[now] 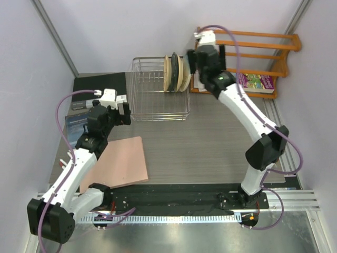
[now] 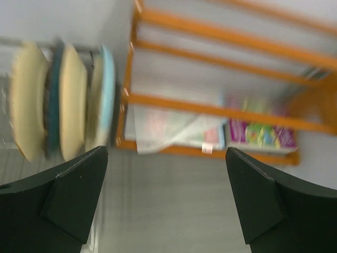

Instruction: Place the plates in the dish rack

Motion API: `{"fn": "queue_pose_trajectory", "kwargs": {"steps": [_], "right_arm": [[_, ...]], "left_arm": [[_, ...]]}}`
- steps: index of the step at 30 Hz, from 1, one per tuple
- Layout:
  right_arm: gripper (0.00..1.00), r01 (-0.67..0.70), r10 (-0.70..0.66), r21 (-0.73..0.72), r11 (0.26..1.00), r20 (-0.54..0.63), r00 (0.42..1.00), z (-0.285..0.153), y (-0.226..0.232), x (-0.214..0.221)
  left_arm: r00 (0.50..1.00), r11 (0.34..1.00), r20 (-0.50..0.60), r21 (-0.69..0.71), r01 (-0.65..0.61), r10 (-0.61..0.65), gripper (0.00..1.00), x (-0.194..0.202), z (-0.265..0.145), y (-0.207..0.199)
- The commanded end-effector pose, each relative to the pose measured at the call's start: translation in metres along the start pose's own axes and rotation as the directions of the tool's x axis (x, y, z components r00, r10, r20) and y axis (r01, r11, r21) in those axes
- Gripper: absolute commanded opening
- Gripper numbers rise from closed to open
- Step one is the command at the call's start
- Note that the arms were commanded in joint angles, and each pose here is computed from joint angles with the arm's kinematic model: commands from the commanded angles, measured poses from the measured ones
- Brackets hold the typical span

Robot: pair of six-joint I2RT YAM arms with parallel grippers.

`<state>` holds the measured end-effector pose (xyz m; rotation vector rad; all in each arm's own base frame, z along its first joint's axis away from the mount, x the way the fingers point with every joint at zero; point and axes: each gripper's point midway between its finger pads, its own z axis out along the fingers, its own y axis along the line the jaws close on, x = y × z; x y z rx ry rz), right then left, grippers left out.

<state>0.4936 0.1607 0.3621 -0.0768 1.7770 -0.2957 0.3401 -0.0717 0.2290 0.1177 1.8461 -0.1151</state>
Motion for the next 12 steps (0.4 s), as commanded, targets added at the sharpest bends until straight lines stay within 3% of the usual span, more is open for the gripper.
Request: {"fn": "queue_pose_trajectory", "kwargs": {"steps": [1, 6, 9, 12], "right_arm": [[1.00, -0.233, 0.114, -0.242, 0.942, -0.423, 0.899, -0.034, -0.003, 0.106], [1.00, -0.096, 0.069, -0.046, 0.994, -0.406, 0.911, -0.066, -0.067, 0.125], [1.00, -0.032, 0.024, -0.013, 0.999, -0.395, 0.918, -0.081, -0.087, 0.137], [1.00, -0.051, 0.053, 0.016, 0.999, -0.388, 0.920, -0.082, -0.090, 0.151]], "left_arm": [[0.999, 0.999, 0.018, 0.014, -0.031, 0.031, 0.99, -0.024, 0.011, -0.003], [0.998, 1.000, -0.053, -0.009, -0.018, 0.018, 0.99, -0.022, 0.029, 0.000], [0.998, 0.999, -0.046, -0.011, -0.040, 0.039, 0.99, -0.024, 0.038, 0.001], [0.998, 0.999, -0.046, -0.012, -0.038, 0.038, 1.00, -0.024, 0.048, 0.000]]}}
